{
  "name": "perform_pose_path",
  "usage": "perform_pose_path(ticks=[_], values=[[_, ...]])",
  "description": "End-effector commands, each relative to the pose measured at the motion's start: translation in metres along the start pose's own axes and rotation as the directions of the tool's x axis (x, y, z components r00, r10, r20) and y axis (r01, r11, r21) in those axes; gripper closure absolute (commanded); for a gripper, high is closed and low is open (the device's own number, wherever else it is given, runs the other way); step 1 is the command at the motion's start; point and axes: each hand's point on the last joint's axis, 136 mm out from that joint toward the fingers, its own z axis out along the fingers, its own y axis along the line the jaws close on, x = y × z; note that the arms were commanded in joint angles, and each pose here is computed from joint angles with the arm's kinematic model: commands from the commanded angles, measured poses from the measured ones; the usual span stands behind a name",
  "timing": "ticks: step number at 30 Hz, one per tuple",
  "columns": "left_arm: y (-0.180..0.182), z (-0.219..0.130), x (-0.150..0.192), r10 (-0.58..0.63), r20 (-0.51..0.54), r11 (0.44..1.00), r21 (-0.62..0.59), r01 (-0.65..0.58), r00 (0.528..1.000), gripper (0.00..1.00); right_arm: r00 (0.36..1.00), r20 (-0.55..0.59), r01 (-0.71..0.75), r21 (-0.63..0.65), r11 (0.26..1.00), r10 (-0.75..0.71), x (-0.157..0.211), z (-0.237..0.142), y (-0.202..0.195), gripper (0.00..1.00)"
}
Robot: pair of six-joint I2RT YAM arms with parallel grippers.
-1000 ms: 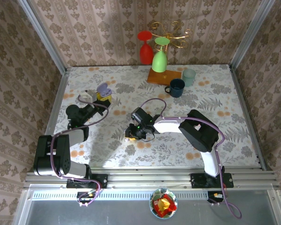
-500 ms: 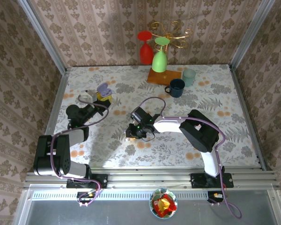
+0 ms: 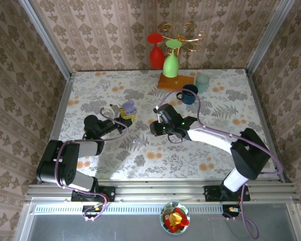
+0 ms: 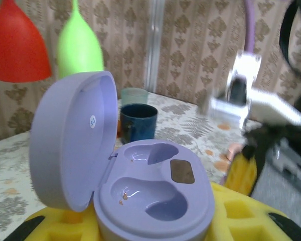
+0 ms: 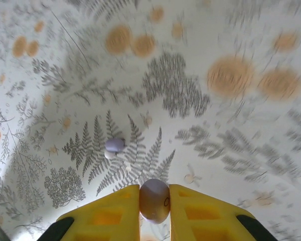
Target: Insert the wireless bluetooth earbuds into the charging case
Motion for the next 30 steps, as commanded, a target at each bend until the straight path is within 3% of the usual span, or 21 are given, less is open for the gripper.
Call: perform_pose_path(ticks=[1, 6, 12, 18, 30], values=[[-0.019, 0.003, 0.006, 0.075, -0.002, 0.994, 0.079, -0.075, 0.997, 0.69, 0.977, 0.072, 0.194, 0.08, 0.978, -0.2, -0.024, -0.028, -0.003, 0.8], [-0.029, 0.008, 0.014, 0.109, -0.01, 0.984, 0.143, -0.107, 0.994, 0.7, 0.926, 0.158, 0.329, 0.11, 0.938, -0.343, -0.057, -0.056, 0.016, 0.8], [-0.036, 0.011, 0.017, 0.105, -0.015, 0.977, 0.187, -0.1, 0.994, 0.7, 0.873, 0.181, 0.445, 0.084, 0.891, -0.453, -0.072, -0.064, 0.045, 0.8], [-0.041, 0.013, 0.021, 0.087, -0.024, 0.97, 0.23, -0.079, 0.996, 0.71, 0.834, 0.16, 0.525, 0.069, 0.849, -0.528, -0.072, -0.057, 0.065, 0.8], [-0.043, 0.013, 0.017, 0.096, -0.015, 0.968, 0.234, -0.089, 0.995, 0.71, 0.827, 0.091, 0.552, 0.058, 0.832, -0.555, -0.062, -0.04, 0.067, 0.8]])
